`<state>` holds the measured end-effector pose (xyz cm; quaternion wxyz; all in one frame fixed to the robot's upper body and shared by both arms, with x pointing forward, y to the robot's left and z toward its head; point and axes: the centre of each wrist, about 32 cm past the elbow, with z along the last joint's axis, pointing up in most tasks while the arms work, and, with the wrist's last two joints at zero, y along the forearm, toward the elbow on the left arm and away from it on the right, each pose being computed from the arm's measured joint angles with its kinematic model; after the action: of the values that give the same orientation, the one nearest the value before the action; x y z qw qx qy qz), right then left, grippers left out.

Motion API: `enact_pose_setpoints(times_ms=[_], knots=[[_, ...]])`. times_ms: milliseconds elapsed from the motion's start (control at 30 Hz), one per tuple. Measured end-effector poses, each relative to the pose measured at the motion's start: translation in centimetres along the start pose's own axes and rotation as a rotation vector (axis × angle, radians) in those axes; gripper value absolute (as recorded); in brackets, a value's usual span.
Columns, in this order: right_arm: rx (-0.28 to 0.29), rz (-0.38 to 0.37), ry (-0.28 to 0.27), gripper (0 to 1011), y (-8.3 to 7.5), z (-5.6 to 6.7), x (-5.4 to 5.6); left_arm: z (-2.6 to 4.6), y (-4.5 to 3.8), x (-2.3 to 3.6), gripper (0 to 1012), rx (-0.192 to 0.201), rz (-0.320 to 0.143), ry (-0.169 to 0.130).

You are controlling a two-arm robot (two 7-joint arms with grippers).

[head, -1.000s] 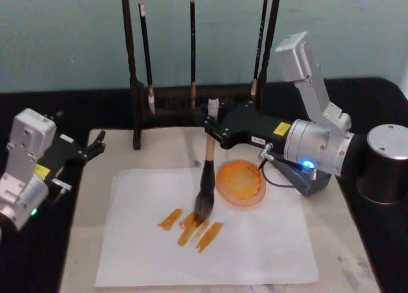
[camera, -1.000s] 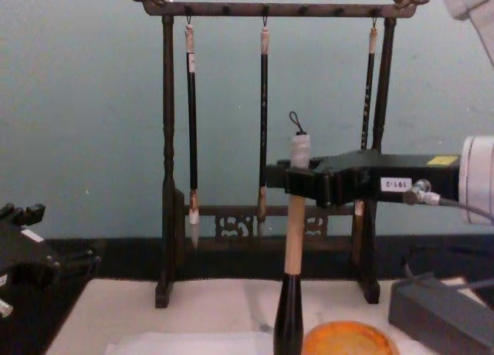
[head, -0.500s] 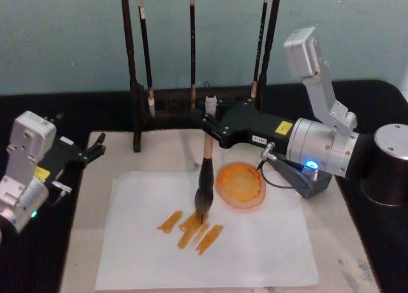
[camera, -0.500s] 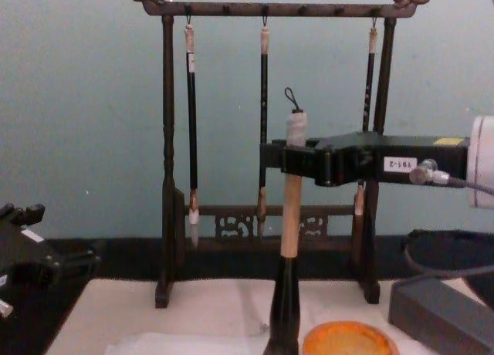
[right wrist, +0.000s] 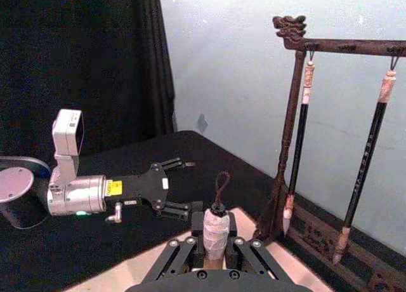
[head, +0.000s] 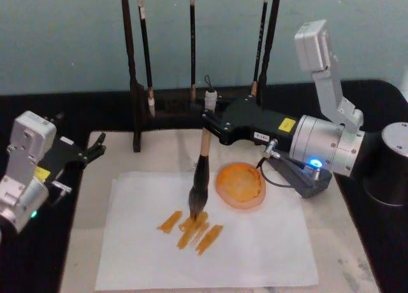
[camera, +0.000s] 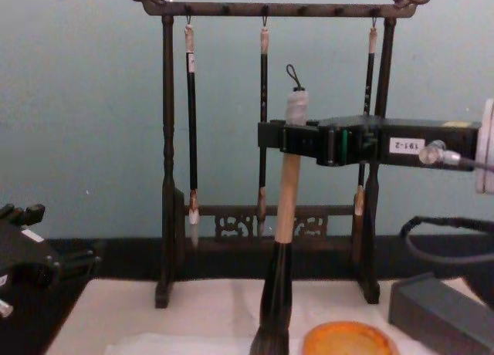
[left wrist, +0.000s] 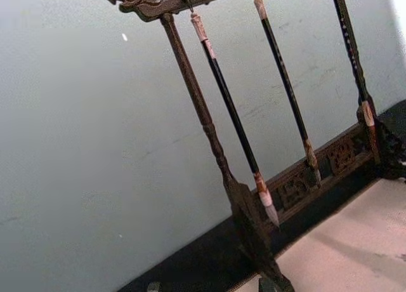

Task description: Pick up the brush from the inkstone, write on the paper, then place the brush back to its original position.

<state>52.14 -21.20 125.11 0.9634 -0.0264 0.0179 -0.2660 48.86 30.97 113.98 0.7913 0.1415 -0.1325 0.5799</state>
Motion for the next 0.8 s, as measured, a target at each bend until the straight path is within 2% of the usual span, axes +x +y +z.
enact_pose_setpoints(times_ms=[233, 400, 533, 600, 733, 767, 800], knots=[[0.008, -0.005, -0.001, 176, -0.2, 0.2, 0.0, 0.0, 0.0, 0.0, 1010, 0.0, 0.0, 0.0], [0.034, -0.025, 0.015, 176, -0.8, 0.3, 0.3, 0.0, 0.0, 0.0, 1010, 0.0, 0.0, 0.0], [0.078, -0.052, 0.066, 176, -1.6, 0.3, 0.7, 0.0, 0.0, 0.0, 1010, 0.0, 0.0, 0.0], [0.112, -0.072, 0.109, 176, -2.2, 0.2, 1.1, 0.0, 0.0, 0.0, 1010, 0.0, 0.0, 0.0], [0.18, -0.107, 0.209, 176, -3.4, -0.1, 1.8, 0.0, 0.0, 0.0, 1010, 0.0, 0.0, 0.0], [0.206, -0.122, 0.261, 176, -4.0, -0.4, 2.2, 0.0, 0.0, 0.0, 1010, 0.0, 0.0, 0.0], [0.217, -0.128, 0.286, 176, -4.3, -0.5, 2.4, 0.0, 0.0, 0.0, 1010, 0.0, 0.0, 0.0]])
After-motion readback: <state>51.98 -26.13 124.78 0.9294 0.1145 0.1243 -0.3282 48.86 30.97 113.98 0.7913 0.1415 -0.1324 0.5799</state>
